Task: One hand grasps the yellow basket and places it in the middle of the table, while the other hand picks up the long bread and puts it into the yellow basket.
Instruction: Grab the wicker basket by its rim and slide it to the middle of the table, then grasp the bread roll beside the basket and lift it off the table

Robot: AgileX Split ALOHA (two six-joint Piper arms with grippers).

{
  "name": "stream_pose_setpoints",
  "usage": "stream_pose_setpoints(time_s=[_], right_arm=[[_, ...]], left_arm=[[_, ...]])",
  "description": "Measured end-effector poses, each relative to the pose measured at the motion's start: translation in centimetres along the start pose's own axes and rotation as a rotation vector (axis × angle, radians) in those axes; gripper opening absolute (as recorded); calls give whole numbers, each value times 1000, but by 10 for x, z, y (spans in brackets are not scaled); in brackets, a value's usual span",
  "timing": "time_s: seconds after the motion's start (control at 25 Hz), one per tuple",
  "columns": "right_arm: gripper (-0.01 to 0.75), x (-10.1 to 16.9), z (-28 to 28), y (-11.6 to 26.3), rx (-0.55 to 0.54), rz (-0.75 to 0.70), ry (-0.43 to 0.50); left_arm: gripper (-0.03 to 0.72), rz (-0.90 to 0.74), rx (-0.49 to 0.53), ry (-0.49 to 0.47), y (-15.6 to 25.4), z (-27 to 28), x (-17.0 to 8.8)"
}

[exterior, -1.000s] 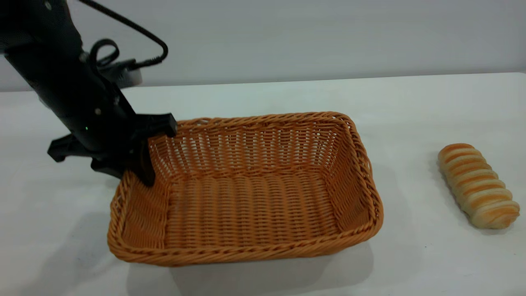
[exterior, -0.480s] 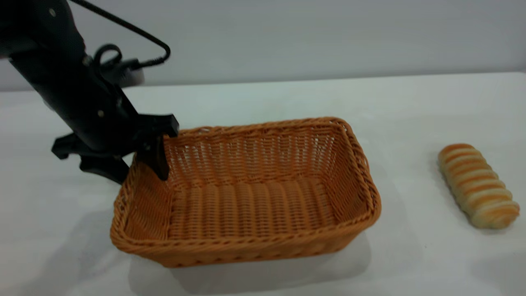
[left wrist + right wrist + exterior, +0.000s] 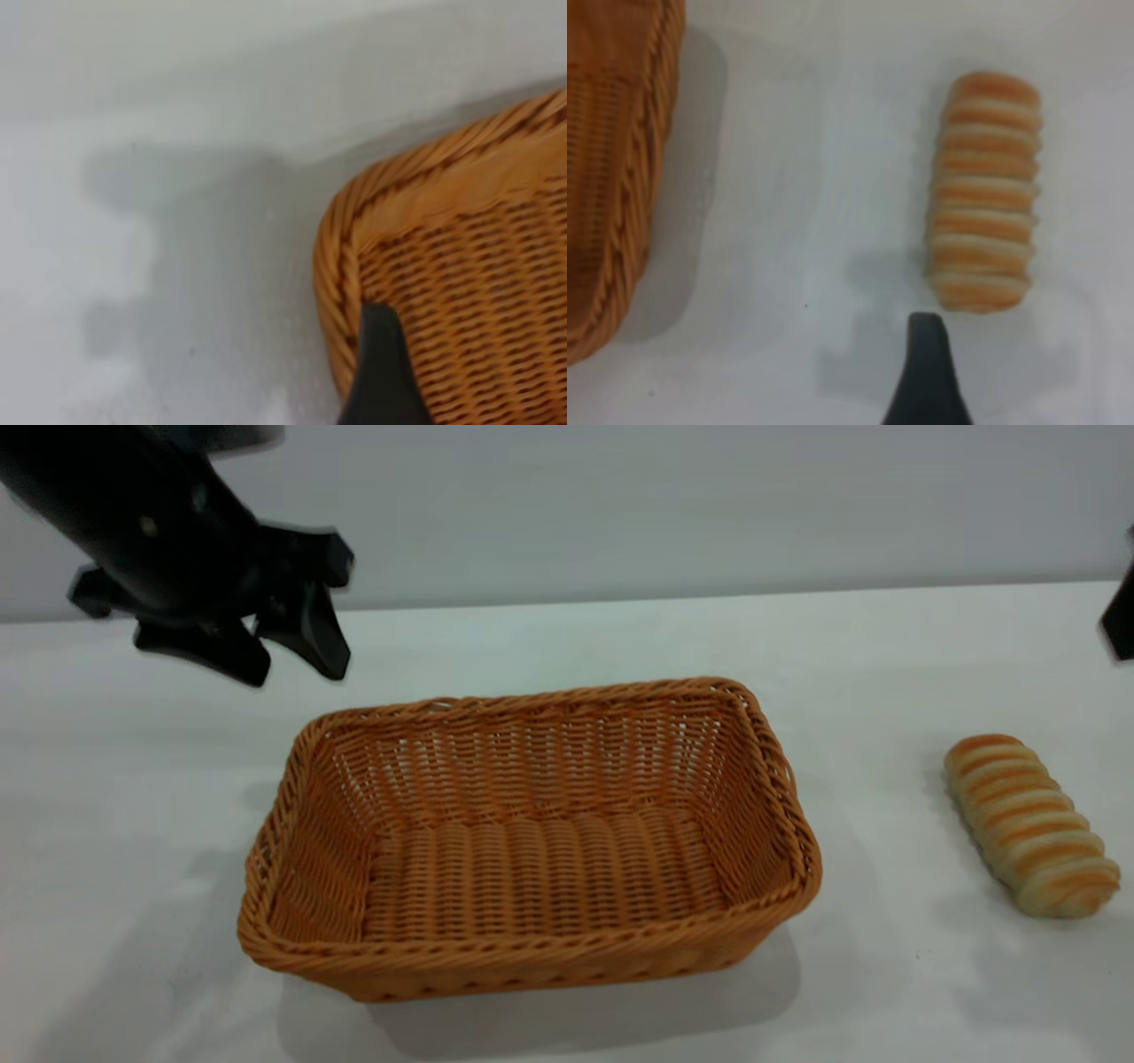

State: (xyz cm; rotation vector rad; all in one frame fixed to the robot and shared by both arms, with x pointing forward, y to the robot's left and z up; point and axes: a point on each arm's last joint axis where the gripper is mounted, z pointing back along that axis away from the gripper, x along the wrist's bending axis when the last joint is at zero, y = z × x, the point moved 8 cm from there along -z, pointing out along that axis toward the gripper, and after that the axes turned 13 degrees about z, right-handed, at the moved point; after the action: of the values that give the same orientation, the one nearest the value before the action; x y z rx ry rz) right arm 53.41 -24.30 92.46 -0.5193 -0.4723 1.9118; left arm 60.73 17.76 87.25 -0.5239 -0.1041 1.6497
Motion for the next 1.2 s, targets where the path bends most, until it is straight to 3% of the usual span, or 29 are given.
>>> stream_pose_setpoints(time_s=[0.2, 0.64, 1.0, 1.2], right_arm=[[593, 7, -41, 9, 99, -47, -40], [589, 9, -112, 11, 247, -52, -71], [589, 8, -156, 19, 357, -7, -80], [589, -10, -166, 28, 388, -19, -52]], left_arm=[[561, -12, -77, 36, -12, 32, -10], [561, -37, -208, 105, -24, 100, -26], [561, -73, -208, 118, -15, 126, -28], [561, -81, -176, 113, -9, 126, -27]])
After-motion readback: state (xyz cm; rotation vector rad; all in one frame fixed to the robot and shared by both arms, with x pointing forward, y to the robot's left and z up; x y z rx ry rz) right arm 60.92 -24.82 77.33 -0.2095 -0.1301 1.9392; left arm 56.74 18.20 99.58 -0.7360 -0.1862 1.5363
